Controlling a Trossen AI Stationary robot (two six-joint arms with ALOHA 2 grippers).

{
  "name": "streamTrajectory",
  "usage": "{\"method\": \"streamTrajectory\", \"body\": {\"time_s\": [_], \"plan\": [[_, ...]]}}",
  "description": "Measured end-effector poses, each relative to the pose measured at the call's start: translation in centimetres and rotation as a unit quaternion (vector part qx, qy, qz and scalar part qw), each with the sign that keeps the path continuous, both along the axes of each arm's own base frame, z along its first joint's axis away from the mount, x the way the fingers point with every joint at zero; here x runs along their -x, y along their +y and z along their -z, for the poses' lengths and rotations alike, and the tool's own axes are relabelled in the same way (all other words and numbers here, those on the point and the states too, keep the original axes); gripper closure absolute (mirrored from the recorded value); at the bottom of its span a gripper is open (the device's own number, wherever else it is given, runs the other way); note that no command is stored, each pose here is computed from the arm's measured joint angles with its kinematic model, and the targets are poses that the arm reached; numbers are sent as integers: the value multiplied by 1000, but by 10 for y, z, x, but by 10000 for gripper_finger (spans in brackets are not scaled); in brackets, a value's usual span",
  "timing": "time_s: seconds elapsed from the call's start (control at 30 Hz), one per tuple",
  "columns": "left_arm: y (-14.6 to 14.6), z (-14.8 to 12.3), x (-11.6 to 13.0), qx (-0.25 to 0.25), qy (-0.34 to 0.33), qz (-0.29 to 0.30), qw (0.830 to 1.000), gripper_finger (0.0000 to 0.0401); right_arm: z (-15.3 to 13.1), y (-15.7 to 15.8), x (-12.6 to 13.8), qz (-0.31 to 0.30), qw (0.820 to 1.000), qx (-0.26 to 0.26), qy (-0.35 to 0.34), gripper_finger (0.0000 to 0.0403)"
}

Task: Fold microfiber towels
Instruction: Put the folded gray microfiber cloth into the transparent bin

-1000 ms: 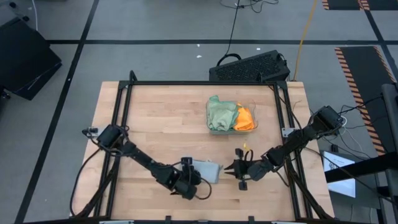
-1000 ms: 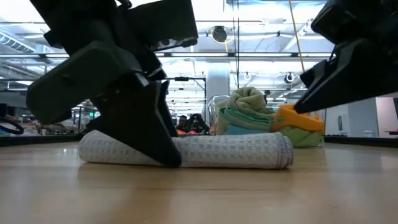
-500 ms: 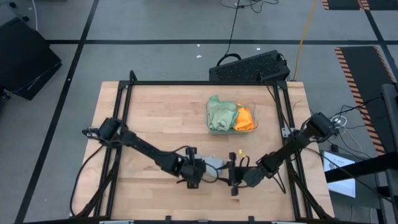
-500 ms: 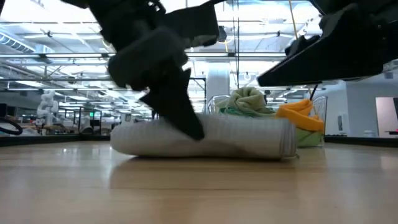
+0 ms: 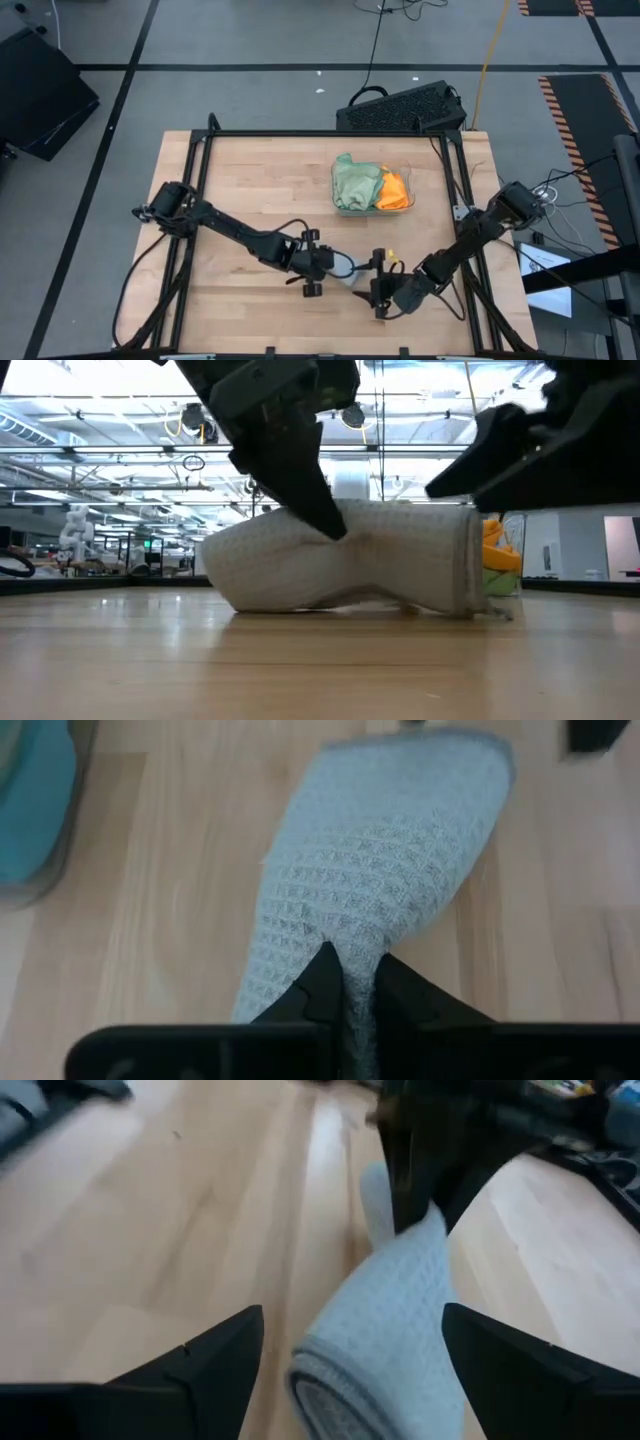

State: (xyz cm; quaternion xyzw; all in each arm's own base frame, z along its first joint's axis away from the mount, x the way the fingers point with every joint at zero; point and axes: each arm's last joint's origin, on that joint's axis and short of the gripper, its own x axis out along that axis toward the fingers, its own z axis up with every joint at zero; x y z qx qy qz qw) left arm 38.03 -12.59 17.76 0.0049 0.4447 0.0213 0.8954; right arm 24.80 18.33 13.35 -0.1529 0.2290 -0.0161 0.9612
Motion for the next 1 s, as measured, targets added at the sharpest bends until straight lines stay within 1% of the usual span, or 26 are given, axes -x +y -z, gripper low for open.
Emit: {"method": "streamTrajectory", "body": {"time_s": [0.1, 0.2, 0.27, 0.37, 0.47, 0.57, 0.63, 0.7, 0.77, 0.93, 1.0], "plan": [[0, 0, 0, -5, 1, 5, 1000, 379, -7, 0, 3, -9, 1000, -14, 4, 103], [-2, 0, 1, -25, -4, 8, 1000, 381, -16, -3, 7, 2, 999, -41, 6, 103], [-4, -7, 4, -45, -12, 17, 999, 379, -25, -6, 10, 11, 998, -61, 4, 105], [-10, -24, 7, -76, -51, 45, 995, 371, -39, -11, 16, 26, 996, -89, 0, 109], [-16, -37, 8, -116, -85, 85, 986, 369, -52, -18, 21, 37, 991, -124, -20, 110], [-22, -49, 10, -152, -117, 128, 973, 368, -60, -27, 27, 44, 988, -143, -36, 110], [-23, -55, 10, -172, -127, 149, 965, 368, -64, -33, 33, 42, 985, -160, -55, 110], [-22, -58, 10, -188, -138, 163, 959, 368, -68, -39, 38, 41, 977, -192, -85, 110], [-23, -64, 8, -202, -158, 176, 950, 367, -66, -47, 43, 39, 968, -224, -107, 110], [-25, -74, 3, -258, -205, 218, 919, 367, -56, -69, 49, 3, 933, -326, -154, 109], [-25, -78, 1, -275, -223, 225, 908, 367, -50, -76, 54, 0, 925, -340, -170, 103]]}}
